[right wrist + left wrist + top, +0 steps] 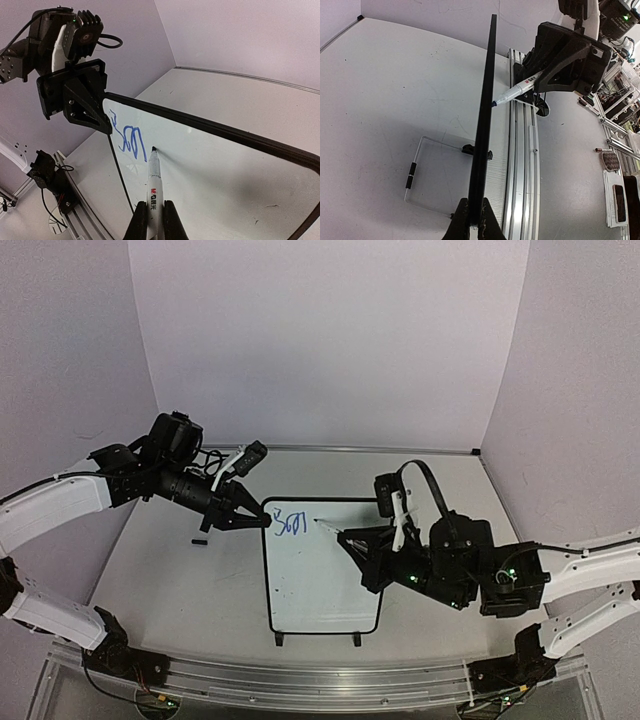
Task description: Write a sentence on the whiteboard
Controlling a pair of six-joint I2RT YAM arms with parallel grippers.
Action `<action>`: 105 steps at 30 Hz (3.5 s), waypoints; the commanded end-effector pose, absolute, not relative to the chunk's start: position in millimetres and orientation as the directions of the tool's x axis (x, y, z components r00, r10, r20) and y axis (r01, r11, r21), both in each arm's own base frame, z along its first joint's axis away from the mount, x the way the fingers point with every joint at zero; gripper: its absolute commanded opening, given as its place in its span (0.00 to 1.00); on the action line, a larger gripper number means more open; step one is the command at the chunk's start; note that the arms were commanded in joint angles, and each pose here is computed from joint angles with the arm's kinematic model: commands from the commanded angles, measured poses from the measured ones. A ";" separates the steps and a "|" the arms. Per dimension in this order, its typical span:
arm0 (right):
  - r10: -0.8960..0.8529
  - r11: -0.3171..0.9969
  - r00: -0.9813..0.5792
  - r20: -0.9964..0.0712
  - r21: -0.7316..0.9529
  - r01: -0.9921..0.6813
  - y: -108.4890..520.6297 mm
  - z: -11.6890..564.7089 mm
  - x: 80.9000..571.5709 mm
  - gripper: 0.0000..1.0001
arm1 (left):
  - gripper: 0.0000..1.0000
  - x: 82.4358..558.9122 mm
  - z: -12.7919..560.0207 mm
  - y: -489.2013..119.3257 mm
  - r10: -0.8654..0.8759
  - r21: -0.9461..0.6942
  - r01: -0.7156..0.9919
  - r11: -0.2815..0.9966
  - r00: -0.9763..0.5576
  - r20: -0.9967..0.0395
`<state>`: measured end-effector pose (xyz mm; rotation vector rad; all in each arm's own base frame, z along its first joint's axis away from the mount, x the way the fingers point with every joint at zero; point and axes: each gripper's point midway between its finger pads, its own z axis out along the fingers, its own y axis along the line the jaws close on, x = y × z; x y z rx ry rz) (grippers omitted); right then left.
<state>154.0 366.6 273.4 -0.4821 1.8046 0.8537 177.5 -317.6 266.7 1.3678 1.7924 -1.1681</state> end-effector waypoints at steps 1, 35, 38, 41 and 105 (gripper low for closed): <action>0.098 0.696 -0.357 -0.929 0.320 -0.643 365.6 288.2 163.4 0.00 | 0.00 178.5 251.6 -316.9 0.476 -0.288 0.952 0.107 -0.303 -0.825; 0.042 0.628 -0.385 -0.922 0.325 -0.708 373.6 297.3 148.0 0.00 | 0.00 176.7 251.1 -317.5 0.481 -0.289 0.952 0.105 -0.303 -0.823; 0.055 0.635 -0.369 -0.928 0.318 -0.704 373.6 303.5 150.6 0.00 | 0.00 176.8 251.8 -317.4 0.480 -0.285 0.953 0.106 -0.300 -0.824; 0.069 0.648 -0.354 -0.933 0.311 -0.695 371.4 308.2 154.0 0.00 | 0.00 176.6 250.8 -317.5 0.482 -0.287 0.952 0.106 -0.301 -0.822; 0.056 0.738 -0.335 -0.941 0.265 -0.621 345.0 298.1 165.8 0.00 | 0.00 176.4 248.8 -318.6 0.489 -0.287 0.952 0.106 -0.301 -0.819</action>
